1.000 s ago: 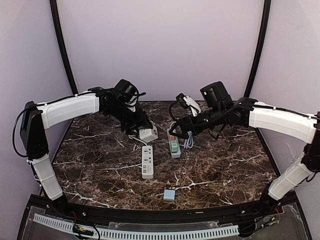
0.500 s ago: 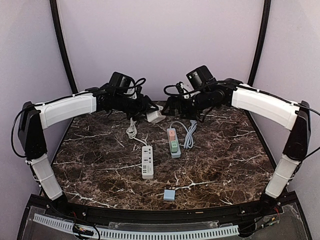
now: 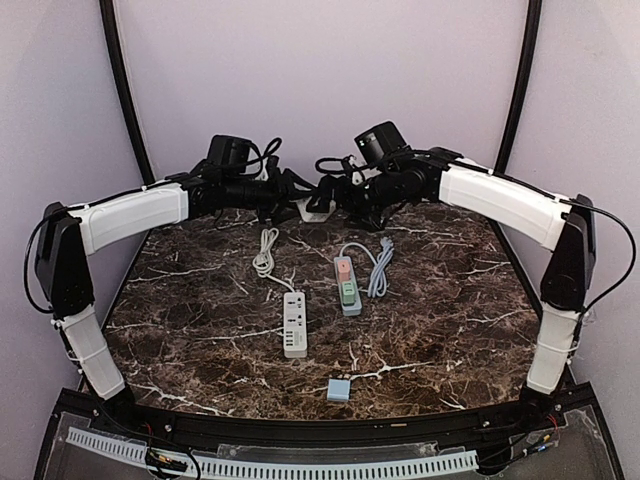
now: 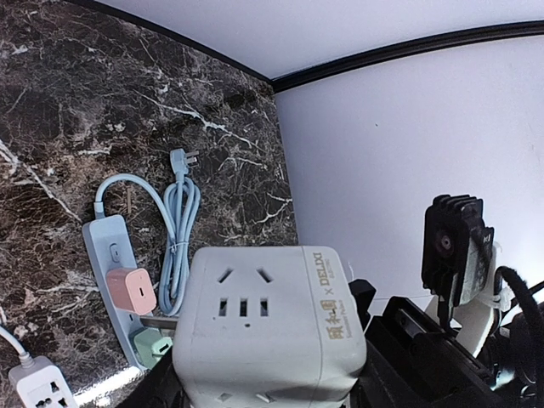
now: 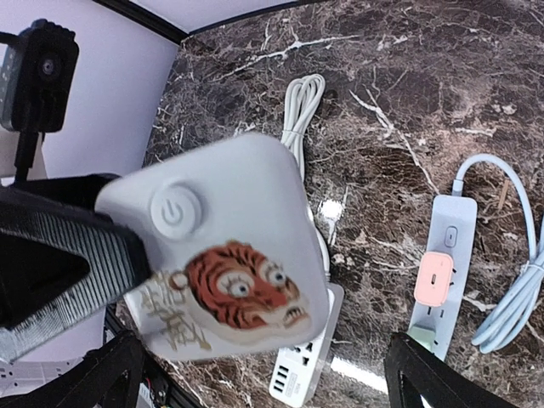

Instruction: Insert the plug

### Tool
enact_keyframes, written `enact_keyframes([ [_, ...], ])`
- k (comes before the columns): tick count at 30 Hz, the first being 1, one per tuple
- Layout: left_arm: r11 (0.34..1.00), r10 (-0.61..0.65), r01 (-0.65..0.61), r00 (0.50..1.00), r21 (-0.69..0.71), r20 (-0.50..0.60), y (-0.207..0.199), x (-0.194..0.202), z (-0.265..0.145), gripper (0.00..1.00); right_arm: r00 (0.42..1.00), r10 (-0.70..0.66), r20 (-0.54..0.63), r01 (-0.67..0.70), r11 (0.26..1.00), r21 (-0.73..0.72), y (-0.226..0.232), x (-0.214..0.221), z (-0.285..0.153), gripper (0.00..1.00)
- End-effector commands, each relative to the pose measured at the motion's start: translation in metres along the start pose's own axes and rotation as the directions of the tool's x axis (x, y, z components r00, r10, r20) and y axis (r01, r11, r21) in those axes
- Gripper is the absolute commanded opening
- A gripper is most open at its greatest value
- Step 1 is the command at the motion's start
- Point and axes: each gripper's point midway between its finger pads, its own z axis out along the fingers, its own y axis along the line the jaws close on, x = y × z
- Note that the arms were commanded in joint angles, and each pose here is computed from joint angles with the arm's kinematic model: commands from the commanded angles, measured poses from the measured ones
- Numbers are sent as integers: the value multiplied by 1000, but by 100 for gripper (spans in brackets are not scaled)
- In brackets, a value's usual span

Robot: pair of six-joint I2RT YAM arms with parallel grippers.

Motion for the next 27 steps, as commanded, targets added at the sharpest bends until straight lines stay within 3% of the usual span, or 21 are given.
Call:
enact_keyframes([
  [1, 996, -18, 18, 1000, 89, -6, -23, -9, -7, 1, 998, 14, 56, -12, 999, -41, 16, -18, 5, 99],
  [6, 995, -13, 15, 1000, 100, -16, -23, -10, -9, 1, 995, -1, 95, 2, 1000, -18, 14, -27, 8, 97],
  [23, 986, -54, 65, 996, 155, -76, -26, -10, -4, 1, 960, -135, 246, 142, 990, -10, 42, -48, 15, 75],
  [27, 985, -56, 67, 995, 157, -77, -26, -12, -3, 1, 941, -166, 294, 169, 986, 15, 46, -53, 12, 64],
])
